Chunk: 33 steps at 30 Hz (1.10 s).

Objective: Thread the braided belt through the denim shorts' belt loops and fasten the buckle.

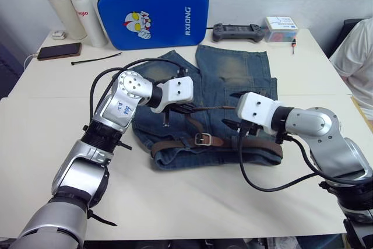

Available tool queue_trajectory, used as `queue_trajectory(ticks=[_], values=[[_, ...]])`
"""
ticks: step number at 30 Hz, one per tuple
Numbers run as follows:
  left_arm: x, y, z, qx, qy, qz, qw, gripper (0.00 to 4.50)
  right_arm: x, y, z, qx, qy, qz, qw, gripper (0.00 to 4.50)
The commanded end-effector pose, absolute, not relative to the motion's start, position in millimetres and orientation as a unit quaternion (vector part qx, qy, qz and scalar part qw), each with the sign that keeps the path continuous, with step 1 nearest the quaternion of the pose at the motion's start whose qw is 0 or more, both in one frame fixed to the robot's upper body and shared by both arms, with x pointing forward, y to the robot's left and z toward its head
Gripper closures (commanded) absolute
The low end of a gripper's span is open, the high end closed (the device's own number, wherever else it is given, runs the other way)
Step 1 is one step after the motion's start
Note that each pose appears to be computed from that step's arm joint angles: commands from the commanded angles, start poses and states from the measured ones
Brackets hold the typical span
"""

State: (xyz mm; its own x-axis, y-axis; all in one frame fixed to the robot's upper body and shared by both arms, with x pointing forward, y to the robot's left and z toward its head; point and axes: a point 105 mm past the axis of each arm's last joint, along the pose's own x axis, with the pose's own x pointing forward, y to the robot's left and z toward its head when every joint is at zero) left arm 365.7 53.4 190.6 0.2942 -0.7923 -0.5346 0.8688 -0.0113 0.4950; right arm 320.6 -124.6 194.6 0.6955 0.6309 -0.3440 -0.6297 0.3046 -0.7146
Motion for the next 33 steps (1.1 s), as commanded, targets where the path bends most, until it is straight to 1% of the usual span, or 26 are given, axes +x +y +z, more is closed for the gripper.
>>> queue_trajectory(ticks=[1,5,6,8,9,11,12,14,22,26,30,31,33], values=[[363.9,52.8,202.9,0.395,0.029,-0.592,0.702,4.5,320.6,-117.2,205.3,-0.448,-0.031,0.391,0.803,2.64],[364.8,54.3,201.4,0.398,0.033,-0.591,0.701,4.5,319.3,-115.3,206.6,-0.441,-0.036,0.394,0.805,4.47],[365.1,53.9,202.7,0.387,0.035,-0.593,0.705,4.5,319.3,-115.1,206.8,-0.441,-0.036,0.394,0.806,4.47],[366.9,52.2,206.9,0.368,0.034,-0.594,0.715,3.7,318.8,-115.2,206.8,-0.44,-0.036,0.394,0.806,4.5],[367.7,51.7,209.1,0.358,0.034,-0.594,0.72,3.5,318.6,-115.2,206.8,-0.44,-0.036,0.394,0.806,4.5],[370.7,49.3,214.4,0.368,0.016,-0.583,0.724,2.6,317.7,-113.6,206.8,-0.437,-0.036,0.395,0.807,4.5],[372.7,48.2,216.5,0.375,0.007,-0.575,0.727,2.23,317.4,-113.0,206.7,-0.436,-0.036,0.396,0.807,4.5],[370.4,43.4,216.7,0.374,0.004,-0.583,0.721,1.35,316.8,-112.4,206.7,-0.434,-0.035,0.397,0.808,4.5],[362.6,26.5,218.4,0.336,-0.015,-0.609,0.718,1.35,316.7,-112.8,209.0,-0.427,-0.035,0.393,0.814,4.5],[359.3,22.1,214.0,0.328,-0.014,-0.62,0.713,1.35,316.3,-112.9,210.2,-0.424,-0.035,0.391,0.816,4.5],[362.2,21.2,208.7,0.334,-0.005,-0.617,0.713,1.35,315.2,-112.6,212.0,-0.418,-0.036,0.391,0.819,4.5],[362.6,21.3,208.2,0.335,-0.002,-0.616,0.713,1.9,315.0,-112.6,212.2,-0.417,-0.036,0.391,0.82,4.5],[362.7,20.2,208.3,0.328,0.003,-0.619,0.714,2.65,314.5,-112.0,212.9,-0.413,-0.037,0.391,0.821,4.5]])
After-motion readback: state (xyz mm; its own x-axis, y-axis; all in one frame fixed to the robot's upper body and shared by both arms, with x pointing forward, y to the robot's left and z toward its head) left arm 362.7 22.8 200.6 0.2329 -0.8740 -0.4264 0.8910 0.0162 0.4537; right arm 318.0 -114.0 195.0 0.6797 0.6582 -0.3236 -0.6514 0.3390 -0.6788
